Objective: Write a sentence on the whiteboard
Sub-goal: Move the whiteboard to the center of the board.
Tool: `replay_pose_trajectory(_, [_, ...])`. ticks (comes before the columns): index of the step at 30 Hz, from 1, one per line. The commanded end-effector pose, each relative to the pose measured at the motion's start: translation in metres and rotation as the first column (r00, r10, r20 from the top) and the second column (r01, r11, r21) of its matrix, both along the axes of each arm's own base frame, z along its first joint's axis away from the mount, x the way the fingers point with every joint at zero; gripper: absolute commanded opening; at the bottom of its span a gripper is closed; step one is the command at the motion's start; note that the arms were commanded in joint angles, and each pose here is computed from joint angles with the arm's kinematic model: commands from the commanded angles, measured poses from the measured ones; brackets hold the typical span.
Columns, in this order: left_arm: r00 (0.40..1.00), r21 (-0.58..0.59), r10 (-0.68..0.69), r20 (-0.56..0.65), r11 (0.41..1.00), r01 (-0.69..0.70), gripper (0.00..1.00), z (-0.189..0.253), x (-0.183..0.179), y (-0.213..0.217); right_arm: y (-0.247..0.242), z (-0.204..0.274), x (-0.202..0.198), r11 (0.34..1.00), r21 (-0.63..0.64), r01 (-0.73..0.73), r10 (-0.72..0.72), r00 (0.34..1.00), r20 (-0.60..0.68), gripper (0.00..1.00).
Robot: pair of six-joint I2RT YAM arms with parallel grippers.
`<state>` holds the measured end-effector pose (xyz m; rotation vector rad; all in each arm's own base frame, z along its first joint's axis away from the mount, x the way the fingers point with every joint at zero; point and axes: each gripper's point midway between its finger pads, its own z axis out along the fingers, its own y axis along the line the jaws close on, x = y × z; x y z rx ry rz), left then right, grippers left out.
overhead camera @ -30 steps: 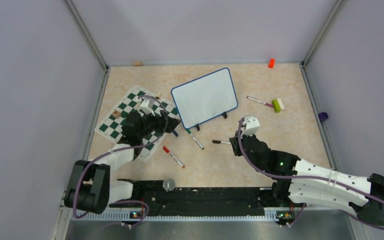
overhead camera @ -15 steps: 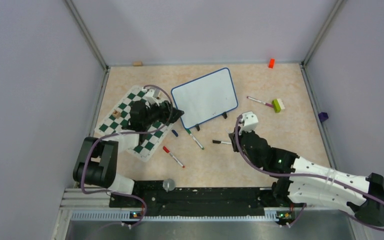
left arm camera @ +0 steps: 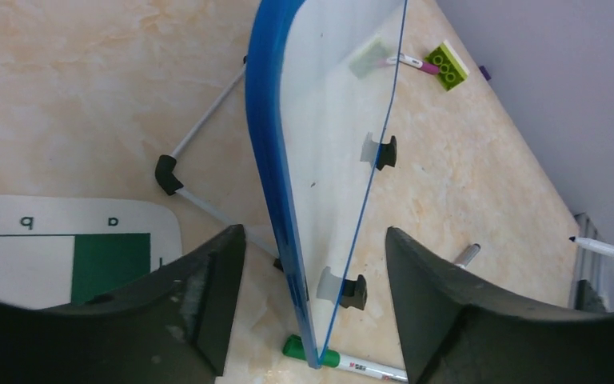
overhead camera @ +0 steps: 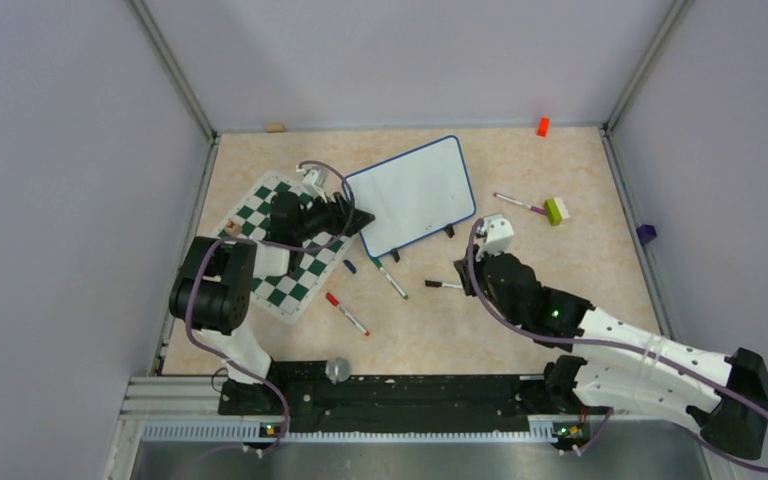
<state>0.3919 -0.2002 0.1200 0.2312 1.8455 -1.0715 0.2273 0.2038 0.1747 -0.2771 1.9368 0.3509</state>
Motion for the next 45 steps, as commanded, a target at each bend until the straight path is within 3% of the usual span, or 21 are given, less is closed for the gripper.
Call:
replay_pose_trajectory(1, [0.987,-0.059,-0.097,0.125,0.993,0.105,0.60,0.028,0.009,-0.012,0.019,0.052,0.007,0.983,0.173,-0.054,0.043,0.997,0.068,0.00])
replay_pose_trajectory(7, [0.982,-0.078,-0.161,0.102,0.982,0.170,0.13,0.022,0.010,-0.018,0.024,0.055,0.008,0.984,0.166,-0.071,0.061,0.996,0.062,0.00])
replay_pose_trajectory(10, [0.975,-0.082,-0.204,0.090,0.974,0.211,0.00,0.020,0.006,-0.021,0.023,0.056,0.007,0.982,0.173,-0.071,0.063,0.997,0.054,0.00])
replay_pose_trajectory(29, [0.911,-0.226,-0.407,0.062,0.884,0.410,0.00,0.021,-0.060,-0.034,0.005,0.062,-0.011,0.975,0.218,-0.047,0.048,0.999,-0.001,0.00])
replay_pose_trajectory(41, [0.834,-0.081,-0.548,-0.056,0.835,0.544,0.00,-0.007,-0.103,-0.065,0.007,0.070,-0.017,0.968,0.241,-0.065,0.071,0.997,-0.018,0.00])
replay_pose_trajectory(43, [0.846,-0.047,-0.527,-0.073,0.850,0.525,0.08,-0.011,-0.099,-0.064,0.007,0.070,-0.018,0.967,0.247,-0.068,0.075,0.997,-0.018,0.00])
replay_pose_trajectory(45, [0.858,-0.013,-0.506,-0.088,0.862,0.507,0.37,-0.013,-0.095,-0.061,0.007,0.069,-0.019,0.967,0.248,-0.068,0.075,0.997,-0.022,0.00])
